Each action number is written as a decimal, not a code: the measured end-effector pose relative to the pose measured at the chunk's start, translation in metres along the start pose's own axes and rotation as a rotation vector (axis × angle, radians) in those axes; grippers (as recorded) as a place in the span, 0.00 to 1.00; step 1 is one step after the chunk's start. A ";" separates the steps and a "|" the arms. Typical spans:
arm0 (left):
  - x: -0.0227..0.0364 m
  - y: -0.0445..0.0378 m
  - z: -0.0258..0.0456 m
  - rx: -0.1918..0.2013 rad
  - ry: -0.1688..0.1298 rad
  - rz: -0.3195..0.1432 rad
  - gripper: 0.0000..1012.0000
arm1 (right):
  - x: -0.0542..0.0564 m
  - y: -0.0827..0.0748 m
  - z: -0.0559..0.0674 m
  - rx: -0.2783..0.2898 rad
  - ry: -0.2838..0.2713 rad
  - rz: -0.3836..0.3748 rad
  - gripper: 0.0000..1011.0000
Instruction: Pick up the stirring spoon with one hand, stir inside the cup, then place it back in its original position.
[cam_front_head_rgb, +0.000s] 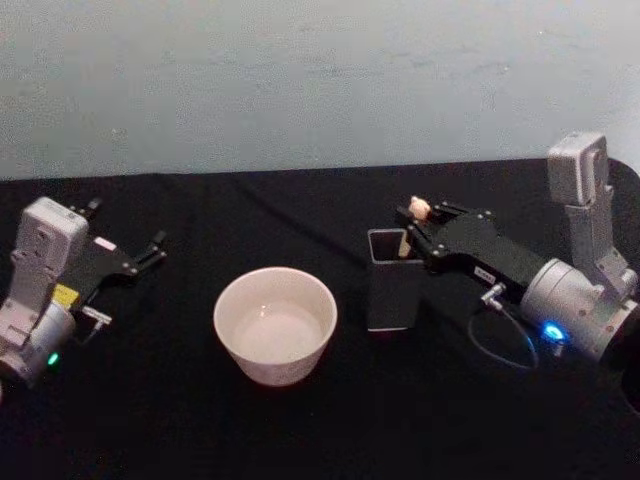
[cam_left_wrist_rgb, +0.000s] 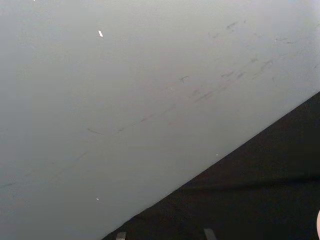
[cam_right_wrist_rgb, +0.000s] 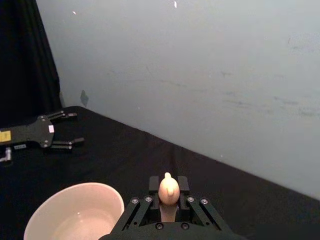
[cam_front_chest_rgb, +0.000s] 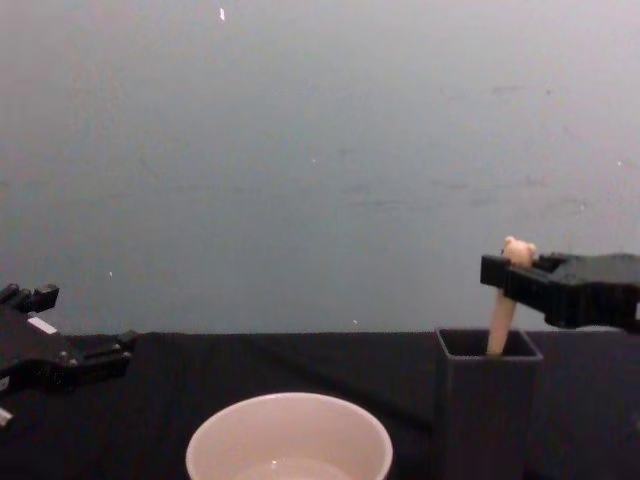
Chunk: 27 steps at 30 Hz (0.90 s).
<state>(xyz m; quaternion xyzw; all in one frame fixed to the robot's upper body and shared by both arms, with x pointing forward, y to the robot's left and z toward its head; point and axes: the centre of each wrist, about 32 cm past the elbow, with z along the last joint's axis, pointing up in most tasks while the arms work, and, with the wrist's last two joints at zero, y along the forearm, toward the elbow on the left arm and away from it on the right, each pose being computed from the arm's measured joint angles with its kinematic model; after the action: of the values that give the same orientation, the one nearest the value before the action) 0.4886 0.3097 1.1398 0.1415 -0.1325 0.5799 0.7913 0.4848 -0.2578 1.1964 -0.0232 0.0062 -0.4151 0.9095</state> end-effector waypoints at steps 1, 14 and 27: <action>0.0000 0.0000 0.0000 0.000 0.000 0.000 0.99 | 0.000 0.001 -0.002 -0.005 0.006 -0.003 0.21; 0.0000 0.0000 0.0000 0.000 0.000 0.000 0.99 | -0.002 0.006 -0.014 -0.030 0.029 -0.032 0.21; 0.0000 0.0000 0.0000 0.000 0.000 0.000 0.99 | -0.003 0.006 -0.016 -0.048 0.027 -0.043 0.21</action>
<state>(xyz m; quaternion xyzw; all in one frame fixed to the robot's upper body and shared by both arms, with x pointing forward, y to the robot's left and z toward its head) 0.4886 0.3097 1.1398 0.1415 -0.1325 0.5799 0.7913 0.4870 -0.2518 1.1798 -0.0397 0.0280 -0.4345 0.8993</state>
